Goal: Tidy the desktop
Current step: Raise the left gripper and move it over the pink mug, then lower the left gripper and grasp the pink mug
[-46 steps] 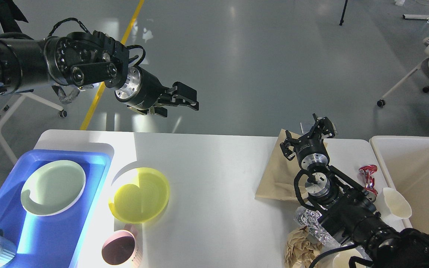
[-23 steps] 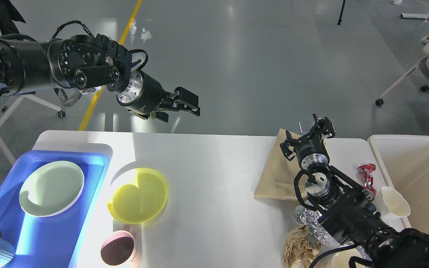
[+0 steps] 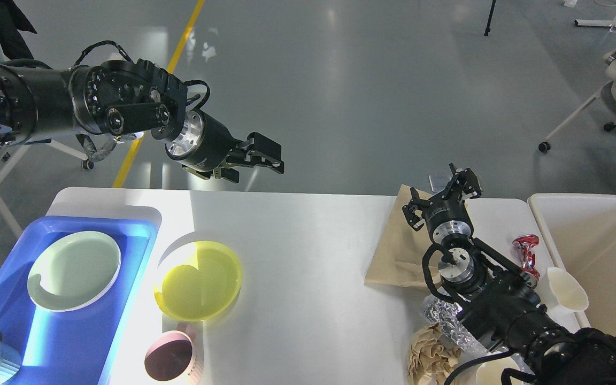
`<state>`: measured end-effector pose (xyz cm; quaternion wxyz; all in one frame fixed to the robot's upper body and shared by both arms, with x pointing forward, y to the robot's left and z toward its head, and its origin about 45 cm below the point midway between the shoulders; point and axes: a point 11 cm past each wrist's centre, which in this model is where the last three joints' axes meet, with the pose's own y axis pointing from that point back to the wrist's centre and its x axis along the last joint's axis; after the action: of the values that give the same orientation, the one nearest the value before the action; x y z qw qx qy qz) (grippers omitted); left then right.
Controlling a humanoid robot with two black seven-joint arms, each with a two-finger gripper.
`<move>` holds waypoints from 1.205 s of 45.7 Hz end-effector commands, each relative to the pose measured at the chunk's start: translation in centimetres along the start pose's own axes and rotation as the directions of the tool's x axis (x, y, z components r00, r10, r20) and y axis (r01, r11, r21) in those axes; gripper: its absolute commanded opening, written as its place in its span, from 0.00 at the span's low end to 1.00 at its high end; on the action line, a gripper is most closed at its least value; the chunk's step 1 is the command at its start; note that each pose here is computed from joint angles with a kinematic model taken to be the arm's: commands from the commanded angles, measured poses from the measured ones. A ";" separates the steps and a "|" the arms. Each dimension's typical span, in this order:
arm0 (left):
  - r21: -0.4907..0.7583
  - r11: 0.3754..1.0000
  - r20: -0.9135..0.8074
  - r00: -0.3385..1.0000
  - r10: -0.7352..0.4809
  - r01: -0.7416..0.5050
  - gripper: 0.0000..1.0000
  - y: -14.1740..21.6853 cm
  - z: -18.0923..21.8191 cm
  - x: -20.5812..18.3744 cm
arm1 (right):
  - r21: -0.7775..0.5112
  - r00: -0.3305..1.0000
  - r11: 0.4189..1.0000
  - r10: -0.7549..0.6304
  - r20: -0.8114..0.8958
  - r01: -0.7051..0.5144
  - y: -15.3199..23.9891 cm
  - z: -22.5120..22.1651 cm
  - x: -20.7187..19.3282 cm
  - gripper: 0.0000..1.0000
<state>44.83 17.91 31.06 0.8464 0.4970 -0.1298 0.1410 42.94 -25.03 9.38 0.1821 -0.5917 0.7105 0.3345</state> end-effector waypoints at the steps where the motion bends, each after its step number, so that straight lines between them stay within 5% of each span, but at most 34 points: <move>1: 0.000 1.000 0.000 1.000 -0.001 0.001 1.00 0.0 0.0 0.0 | 0.000 1.000 1.000 0.000 0.000 0.000 0.0 0.0 0.0 1.00; 30: -0.008 0.965 -0.087 0.961 -0.263 0.263 1.00 -1.1 -0.2 -4.2 | 0.000 1.000 1.000 -0.001 0.002 0.001 0.0 0.0 -0.1 1.00; 40: 0.283 0.845 0.009 0.879 -0.476 0.454 0.99 -2.3 -5.1 -9.9 | 0.000 1.000 1.000 -0.003 0.001 0.003 0.0 0.0 -0.1 1.00; 55: 0.486 0.677 -0.013 0.779 -0.627 0.554 0.99 -0.9 -9.7 -15.9 | 0.000 1.000 1.000 -0.002 0.000 0.002 0.0 0.0 -0.1 1.00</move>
<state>32.62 22.85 20.59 0.7279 0.6738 0.0054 -0.1272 42.96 -24.98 9.42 0.1829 -0.5924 0.7097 0.3346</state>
